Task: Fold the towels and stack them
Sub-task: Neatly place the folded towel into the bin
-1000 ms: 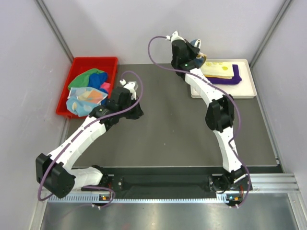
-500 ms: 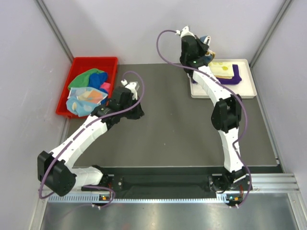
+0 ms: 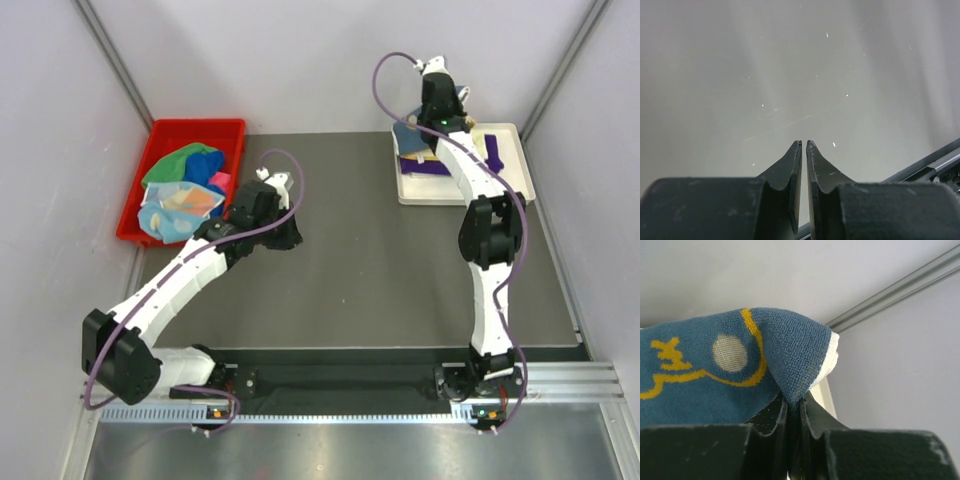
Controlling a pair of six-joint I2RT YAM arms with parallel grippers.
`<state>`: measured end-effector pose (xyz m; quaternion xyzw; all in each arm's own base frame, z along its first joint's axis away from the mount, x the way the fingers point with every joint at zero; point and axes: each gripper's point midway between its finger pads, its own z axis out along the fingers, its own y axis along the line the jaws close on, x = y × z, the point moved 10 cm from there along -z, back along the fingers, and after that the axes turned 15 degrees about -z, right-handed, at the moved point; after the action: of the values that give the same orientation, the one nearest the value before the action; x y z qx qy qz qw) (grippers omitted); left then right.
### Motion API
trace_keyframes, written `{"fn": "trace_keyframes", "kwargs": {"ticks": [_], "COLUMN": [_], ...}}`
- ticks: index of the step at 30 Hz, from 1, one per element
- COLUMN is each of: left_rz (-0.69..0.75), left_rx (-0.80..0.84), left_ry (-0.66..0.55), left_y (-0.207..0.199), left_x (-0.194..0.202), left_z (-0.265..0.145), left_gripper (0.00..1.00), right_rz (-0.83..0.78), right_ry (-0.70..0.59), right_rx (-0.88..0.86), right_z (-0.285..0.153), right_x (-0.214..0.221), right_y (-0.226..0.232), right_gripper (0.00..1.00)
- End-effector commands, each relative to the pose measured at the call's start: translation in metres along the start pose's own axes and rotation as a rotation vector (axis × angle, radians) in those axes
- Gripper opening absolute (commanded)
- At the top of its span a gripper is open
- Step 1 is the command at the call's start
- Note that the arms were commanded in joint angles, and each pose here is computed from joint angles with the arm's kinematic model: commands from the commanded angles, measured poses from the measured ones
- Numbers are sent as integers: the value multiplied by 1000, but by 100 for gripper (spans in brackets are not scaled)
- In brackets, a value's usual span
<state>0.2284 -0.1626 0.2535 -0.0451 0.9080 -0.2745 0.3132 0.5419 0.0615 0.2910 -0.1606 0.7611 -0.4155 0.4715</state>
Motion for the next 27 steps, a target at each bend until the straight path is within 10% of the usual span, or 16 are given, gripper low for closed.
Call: {"fn": "trace_keyframes", "kwargs": {"ticks": [1, 14, 27], "left_rz": [17, -2, -80], "left_rx": [50, 49, -124], "left_ry": [-34, -27, -280], "left_y": [-10, -11, -20], "left_x": [-10, -9, -53], "left_z": [2, 4, 3], "left_gripper": [13, 15, 28], "right_rz": [79, 378, 691], "right_ry": [-2, 93, 36], "right_rx": [-116, -232, -374], "right_z": [26, 58, -21], "right_x": [22, 71, 55], "right_y": [24, 0, -52], "right_gripper": [8, 85, 100]}}
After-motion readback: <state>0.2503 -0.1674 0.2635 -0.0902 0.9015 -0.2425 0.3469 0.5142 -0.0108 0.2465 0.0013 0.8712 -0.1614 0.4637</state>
